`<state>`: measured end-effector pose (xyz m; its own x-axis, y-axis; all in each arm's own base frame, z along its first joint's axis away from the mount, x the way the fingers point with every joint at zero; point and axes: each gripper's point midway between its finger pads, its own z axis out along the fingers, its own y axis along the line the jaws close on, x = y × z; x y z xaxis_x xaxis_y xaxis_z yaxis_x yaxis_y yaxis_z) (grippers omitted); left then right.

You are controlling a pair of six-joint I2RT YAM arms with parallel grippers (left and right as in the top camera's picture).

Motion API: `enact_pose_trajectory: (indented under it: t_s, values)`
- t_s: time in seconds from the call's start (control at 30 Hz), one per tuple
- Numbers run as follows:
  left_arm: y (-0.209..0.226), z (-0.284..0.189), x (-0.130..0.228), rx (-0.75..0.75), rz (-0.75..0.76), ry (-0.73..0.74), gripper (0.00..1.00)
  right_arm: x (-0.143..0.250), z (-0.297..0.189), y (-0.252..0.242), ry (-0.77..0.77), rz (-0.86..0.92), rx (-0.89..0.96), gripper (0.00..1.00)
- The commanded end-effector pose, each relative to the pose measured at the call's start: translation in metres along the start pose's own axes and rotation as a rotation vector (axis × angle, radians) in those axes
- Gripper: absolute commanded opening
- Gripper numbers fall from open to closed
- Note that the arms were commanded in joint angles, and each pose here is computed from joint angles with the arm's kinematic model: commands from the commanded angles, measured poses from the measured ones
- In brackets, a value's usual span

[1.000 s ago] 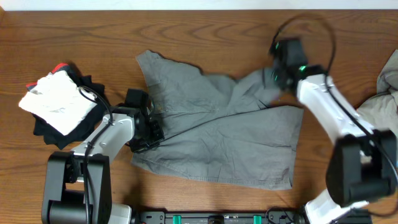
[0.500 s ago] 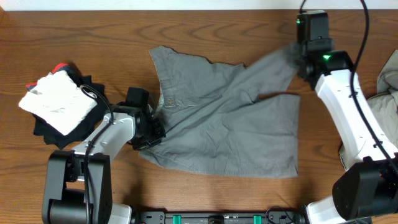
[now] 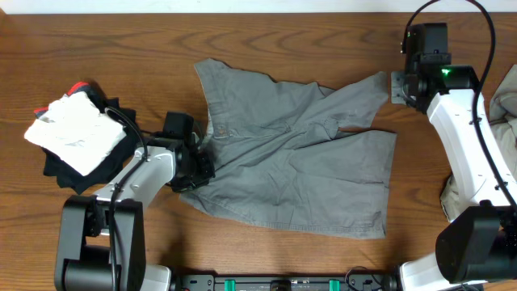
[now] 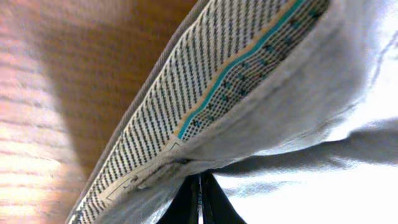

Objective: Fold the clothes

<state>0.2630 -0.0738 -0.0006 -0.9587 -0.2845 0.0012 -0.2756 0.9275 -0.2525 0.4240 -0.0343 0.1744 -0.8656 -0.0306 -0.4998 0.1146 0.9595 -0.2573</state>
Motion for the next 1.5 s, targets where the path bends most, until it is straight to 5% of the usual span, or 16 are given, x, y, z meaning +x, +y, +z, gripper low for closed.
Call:
enact_pose_trajectory:
  t_s: [0.0, 0.27, 0.43, 0.83, 1.03, 1.47]
  values:
    - [-0.014, -0.027, -0.032, 0.015, 0.080, -0.131, 0.05, -0.005, 0.002, -0.002, -0.012, 0.103, -0.014, 0.34]
    - [-0.070, -0.095, -0.118, 0.171, 0.223, -0.538, 0.06, -0.002, 0.000, 0.026, 0.025, 0.264, -0.215, 0.39]
    - [-0.087, -0.097, -0.145, 0.223, 0.243, -0.645, 0.06, 0.017, -0.005, 0.042, 0.119, 0.270, -0.300, 0.39]
    - [-0.115, -0.018, -0.142, 0.272, 0.313, -0.533, 0.06, 0.038, 0.018, 0.039, 0.225, 0.343, -0.227, 0.48]
    - [-0.106, 0.014, -0.131, 0.237, 0.306, -0.448, 0.06, 0.043, 0.054, 0.025, 0.274, 0.532, -0.173, 0.55]
    - [-0.088, 0.045, -0.114, 0.186, 0.286, -0.340, 0.06, 0.017, 0.066, -0.011, 0.256, 0.824, -0.609, 0.59]
